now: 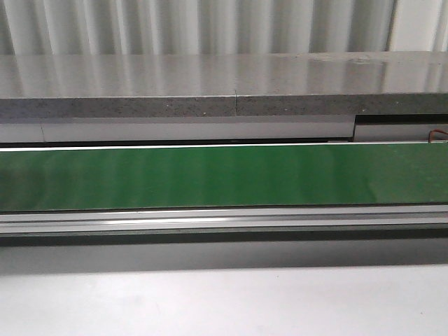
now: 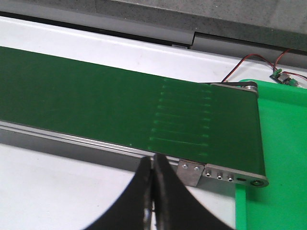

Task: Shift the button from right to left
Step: 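Close the left gripper on the button at the belt end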

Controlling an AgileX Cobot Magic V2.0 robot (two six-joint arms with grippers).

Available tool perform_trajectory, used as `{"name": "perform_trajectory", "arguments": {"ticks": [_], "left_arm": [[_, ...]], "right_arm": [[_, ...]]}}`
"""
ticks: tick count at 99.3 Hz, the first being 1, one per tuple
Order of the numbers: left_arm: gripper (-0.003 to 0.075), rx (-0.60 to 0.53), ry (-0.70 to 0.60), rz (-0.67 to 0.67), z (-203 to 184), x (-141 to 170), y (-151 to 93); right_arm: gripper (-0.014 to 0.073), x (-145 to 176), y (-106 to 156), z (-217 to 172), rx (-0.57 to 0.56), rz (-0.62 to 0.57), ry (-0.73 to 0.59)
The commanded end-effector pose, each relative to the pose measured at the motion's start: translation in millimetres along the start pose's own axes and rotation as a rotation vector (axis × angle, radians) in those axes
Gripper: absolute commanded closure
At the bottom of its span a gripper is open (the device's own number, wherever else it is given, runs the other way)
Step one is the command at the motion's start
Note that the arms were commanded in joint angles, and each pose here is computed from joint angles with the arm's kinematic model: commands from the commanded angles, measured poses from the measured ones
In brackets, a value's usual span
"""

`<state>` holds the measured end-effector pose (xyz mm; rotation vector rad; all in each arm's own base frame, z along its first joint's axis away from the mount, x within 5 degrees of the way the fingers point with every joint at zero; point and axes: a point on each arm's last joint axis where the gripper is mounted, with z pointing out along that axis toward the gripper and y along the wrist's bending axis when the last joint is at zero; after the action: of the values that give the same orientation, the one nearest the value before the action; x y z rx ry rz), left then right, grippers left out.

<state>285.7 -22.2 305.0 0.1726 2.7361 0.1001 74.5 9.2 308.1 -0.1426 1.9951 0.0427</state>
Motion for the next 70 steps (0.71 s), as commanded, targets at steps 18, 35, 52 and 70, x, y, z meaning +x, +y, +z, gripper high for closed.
{"name": "perform_trajectory", "arguments": {"ticks": [18,35,52,70], "left_arm": [[0.074,0.013,-0.048,-0.097,6,10,66],[0.074,-0.044,-0.041,-0.121,15,19,107],[0.074,-0.081,-0.044,-0.111,39,19,131],[0.074,-0.088,-0.014,-0.048,73,16,140]], "right_arm": [[0.0662,-13,-1,-4,0.014,-0.001,-0.083],[0.0662,-13,-1,-4,0.014,-0.001,-0.083],[0.0662,-13,-1,-4,0.014,-0.001,-0.083],[0.0662,-13,-1,-4,0.014,-0.001,-0.083]]}}
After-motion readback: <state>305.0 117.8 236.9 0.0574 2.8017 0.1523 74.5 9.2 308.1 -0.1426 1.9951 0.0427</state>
